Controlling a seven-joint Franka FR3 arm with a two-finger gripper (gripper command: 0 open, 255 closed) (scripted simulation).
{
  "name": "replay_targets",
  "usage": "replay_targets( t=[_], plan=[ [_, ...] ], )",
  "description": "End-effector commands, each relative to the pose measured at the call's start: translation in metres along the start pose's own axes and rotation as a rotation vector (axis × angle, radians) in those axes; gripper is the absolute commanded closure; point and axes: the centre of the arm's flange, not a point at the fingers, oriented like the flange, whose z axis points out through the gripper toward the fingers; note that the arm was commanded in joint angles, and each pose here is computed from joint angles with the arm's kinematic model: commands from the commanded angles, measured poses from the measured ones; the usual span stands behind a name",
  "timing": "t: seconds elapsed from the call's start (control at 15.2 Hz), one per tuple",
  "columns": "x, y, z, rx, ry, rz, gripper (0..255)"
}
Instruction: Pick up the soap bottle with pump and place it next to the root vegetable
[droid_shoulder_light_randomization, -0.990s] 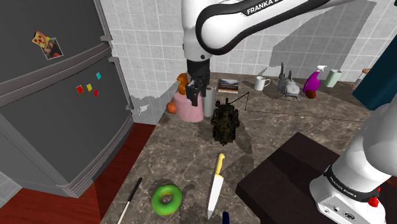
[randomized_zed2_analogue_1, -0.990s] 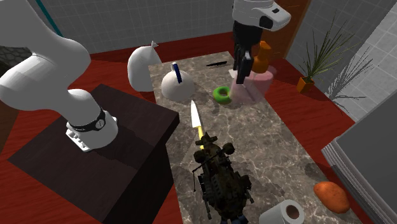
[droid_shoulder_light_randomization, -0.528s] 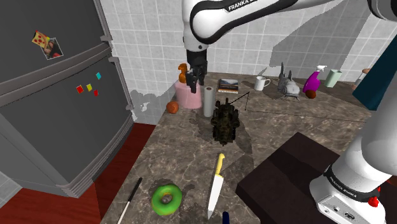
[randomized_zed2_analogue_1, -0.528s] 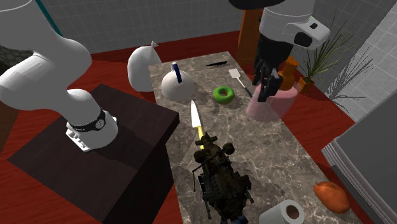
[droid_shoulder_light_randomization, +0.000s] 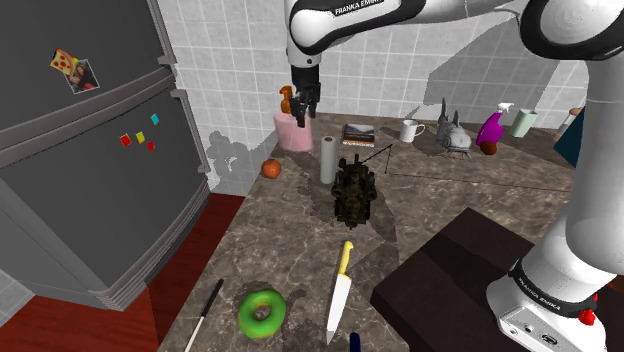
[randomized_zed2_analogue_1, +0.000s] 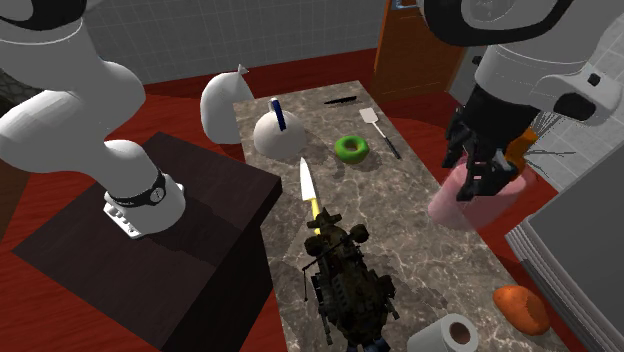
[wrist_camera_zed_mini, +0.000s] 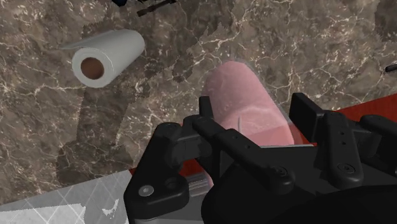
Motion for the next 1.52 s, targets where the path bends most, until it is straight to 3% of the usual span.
replay_targets(
  t=[0.0,0.26,1.45],
  plan=[
    [0.014,0.022,0.002,-0.001,0.000,0.000,255],
    [0.042,0.064,0.003,-0.001,0.000,0.000,255],
    [0.042,0.061,0.098,-0.001,0.000,0.000,255]
  ],
)
